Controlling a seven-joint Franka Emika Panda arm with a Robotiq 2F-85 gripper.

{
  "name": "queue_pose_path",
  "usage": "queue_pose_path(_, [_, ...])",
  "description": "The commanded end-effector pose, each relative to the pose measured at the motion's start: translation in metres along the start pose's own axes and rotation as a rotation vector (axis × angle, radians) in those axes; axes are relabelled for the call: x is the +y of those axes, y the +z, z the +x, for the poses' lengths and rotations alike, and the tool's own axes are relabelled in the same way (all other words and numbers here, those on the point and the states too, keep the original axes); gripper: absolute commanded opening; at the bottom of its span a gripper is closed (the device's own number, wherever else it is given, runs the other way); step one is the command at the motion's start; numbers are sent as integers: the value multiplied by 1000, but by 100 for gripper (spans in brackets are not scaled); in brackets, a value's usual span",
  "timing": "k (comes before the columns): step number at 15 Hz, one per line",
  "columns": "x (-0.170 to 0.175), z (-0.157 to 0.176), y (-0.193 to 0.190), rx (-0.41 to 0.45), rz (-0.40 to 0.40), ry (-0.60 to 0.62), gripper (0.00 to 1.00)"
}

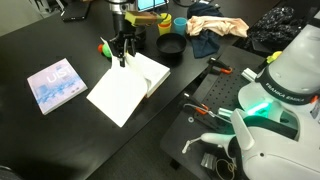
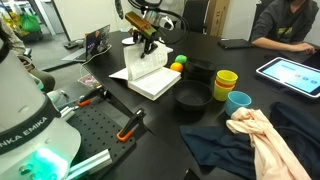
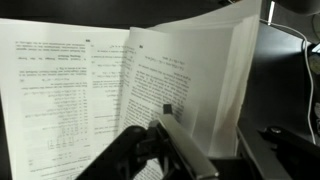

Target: Remove the black bowl from the top of the orange book and put it on the bowl at the back then open the book.

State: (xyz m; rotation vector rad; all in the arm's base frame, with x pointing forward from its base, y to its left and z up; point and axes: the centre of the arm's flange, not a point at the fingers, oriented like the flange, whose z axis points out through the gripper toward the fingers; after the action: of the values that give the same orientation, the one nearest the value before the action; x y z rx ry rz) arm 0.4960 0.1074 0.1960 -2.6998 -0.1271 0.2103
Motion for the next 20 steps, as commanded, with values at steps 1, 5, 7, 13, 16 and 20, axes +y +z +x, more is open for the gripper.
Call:
queue_pose_path(1, [-18, 4, -3, 1, 41, -34, 30])
queue_pose_path(5, [-32, 6, -1, -7, 65, -55, 64])
queue_pose_path(7, [-41, 5, 3, -24, 83, -76, 78])
queue_pose_path(13, [-62, 3, 16, -55, 126, -152, 100])
queue_pose_path(16, [-67, 1, 31, -40, 109, -228, 100])
queue_pose_path(20, [-70, 6, 53, -32, 53, -335, 100])
